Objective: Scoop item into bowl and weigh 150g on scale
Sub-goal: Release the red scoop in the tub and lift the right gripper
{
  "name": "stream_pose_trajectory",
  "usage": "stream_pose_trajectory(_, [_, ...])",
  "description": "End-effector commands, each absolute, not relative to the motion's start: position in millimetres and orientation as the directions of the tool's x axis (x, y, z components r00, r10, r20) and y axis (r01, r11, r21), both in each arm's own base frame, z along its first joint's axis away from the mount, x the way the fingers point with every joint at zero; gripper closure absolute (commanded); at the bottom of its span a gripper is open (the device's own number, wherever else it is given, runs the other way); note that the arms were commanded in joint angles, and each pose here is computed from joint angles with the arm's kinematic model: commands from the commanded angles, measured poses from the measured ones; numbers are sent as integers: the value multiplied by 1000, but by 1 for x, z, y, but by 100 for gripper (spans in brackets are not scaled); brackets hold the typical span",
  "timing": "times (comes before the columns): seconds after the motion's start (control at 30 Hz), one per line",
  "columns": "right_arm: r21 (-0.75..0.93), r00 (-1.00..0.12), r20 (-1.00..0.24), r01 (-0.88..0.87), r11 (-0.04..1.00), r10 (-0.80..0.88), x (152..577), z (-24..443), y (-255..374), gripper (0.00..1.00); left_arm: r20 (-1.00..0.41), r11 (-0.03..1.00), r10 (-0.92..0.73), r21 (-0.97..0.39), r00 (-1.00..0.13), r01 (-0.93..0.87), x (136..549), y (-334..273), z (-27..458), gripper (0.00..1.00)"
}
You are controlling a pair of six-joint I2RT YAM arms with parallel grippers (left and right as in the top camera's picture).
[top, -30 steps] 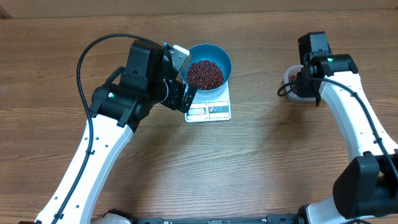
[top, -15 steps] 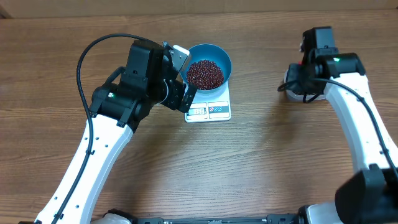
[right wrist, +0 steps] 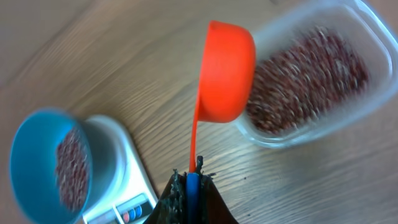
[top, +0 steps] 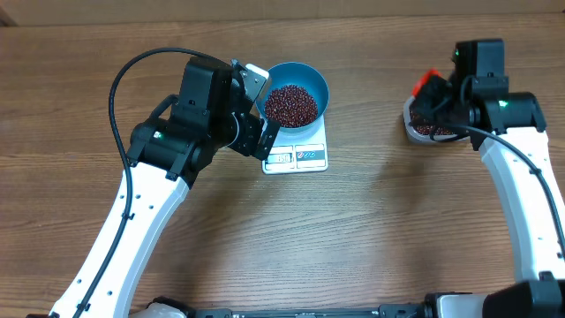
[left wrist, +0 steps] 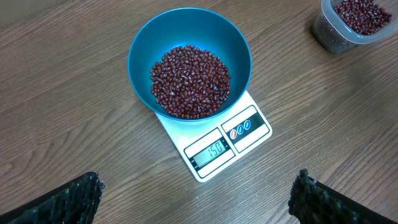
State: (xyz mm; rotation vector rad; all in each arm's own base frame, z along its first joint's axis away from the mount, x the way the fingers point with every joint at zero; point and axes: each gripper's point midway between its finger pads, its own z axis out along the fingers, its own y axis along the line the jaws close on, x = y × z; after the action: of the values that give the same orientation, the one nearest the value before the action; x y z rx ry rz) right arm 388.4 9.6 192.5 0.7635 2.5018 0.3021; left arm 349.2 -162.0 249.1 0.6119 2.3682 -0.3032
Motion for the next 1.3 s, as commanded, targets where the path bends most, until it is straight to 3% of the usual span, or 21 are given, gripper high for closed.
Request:
stream_pose_trajectory(0.0, [413, -571, -241, 671, 616, 784, 382, 159, -15, 96, -668, 855, 357, -48, -652, 517, 350, -163, 255, 0])
stream_pose_trajectory(0.1, [477, -556, -161, 680, 557, 816, 379, 143, -19, 96, -668, 855, 357, -48, -652, 517, 350, -162, 255, 0])
stream_pose_trajectory(0.33, [442, -551, -95, 723, 531, 829, 359, 112, -22, 96, -668, 855, 357, -48, -653, 517, 350, -163, 255, 0])
stream_pose_trajectory(0.43, [419, -554, -70, 738, 528, 829, 351, 106, -21, 73, -668, 855, 357, -48, -653, 517, 350, -162, 255, 0])
stream_pose_trajectory(0.53, [392, -556, -46, 754, 526, 830, 342, 103, -20, 41, -668, 855, 357, -48, -653, 517, 350, -162, 255, 0])
stream_pose_trajectory(0.8, [337, -552, -59, 773, 537, 832, 333, 99, -27, 5, -668, 855, 357, -48, -653, 517, 350, -163, 255, 0])
stream_pose_trajectory(1.0, [334, -612, -95, 724, 604, 785, 336, 110, -28, 0, -668, 855, 357, -48, -652, 517, 350, -163, 255, 0])
stream_pose_trajectory(1.27, [337, -782, -255, 480, 810, 569, 341, 173, -17, 0, -668, 855, 357, -48, -652, 517, 350, -163, 255, 0])
